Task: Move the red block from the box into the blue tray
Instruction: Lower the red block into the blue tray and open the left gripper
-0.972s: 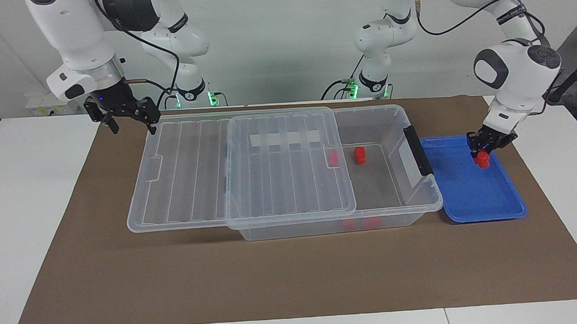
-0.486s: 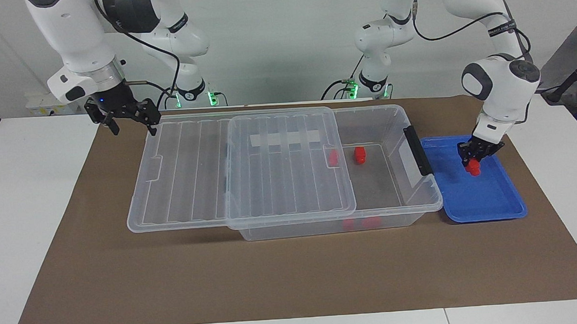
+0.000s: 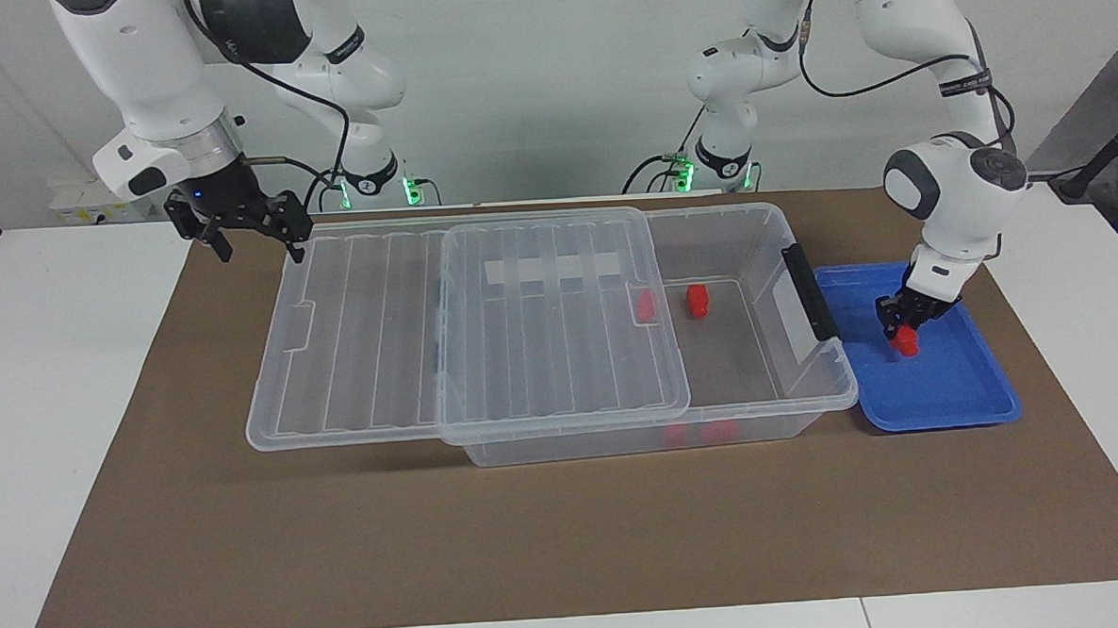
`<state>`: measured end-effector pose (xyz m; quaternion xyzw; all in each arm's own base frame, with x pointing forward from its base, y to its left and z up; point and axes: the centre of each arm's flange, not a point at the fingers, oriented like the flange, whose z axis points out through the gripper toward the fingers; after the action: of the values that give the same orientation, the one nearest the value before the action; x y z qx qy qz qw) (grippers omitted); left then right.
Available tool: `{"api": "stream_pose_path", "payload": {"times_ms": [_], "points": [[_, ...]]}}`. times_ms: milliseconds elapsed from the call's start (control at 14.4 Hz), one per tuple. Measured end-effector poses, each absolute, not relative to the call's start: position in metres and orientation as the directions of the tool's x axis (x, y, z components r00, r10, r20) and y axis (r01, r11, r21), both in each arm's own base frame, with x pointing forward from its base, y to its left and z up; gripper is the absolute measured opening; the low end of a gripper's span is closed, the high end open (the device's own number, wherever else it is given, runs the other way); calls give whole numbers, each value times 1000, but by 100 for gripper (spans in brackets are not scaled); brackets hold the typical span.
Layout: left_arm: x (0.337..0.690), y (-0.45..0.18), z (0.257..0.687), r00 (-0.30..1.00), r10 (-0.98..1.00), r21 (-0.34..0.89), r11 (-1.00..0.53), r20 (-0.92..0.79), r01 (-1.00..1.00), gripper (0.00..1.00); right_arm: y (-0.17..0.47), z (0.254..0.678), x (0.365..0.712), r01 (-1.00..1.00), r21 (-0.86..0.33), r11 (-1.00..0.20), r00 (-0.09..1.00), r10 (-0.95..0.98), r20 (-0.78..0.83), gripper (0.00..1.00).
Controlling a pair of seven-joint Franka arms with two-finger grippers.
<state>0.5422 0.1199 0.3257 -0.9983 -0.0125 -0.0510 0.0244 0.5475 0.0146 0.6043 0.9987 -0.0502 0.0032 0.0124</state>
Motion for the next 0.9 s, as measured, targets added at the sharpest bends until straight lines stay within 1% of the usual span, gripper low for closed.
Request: {"api": "stream_pose_path", "payload": {"times_ms": [556,625,694,764,833,903], "points": [[539,119,309,993,20,-48,-999,116,26,34,16,604,547,-97,25,-995,995,-97,7,100],[539,119,309,993,20,-48,-998,116,26,34,16,604,547,-97,25,-995,995,-97,7,100],[539,118,309,993,20,-48,-998,117,26,34,16,604,547,-97,25,-995,995,-97,7,96],[539,118,309,993,20,-48,-998,117,26,34,16,604,547,-98,25,-995,995,-98,7,96],[539,118,309,993,19,-48,-999,117,25,40,15,604,548,-99,24,-995,995,-99,8,89],[540,117,309,993,18,-48,-999,117,23,52,14,604,548,-102,24,-995,995,-101,9,78]]}}
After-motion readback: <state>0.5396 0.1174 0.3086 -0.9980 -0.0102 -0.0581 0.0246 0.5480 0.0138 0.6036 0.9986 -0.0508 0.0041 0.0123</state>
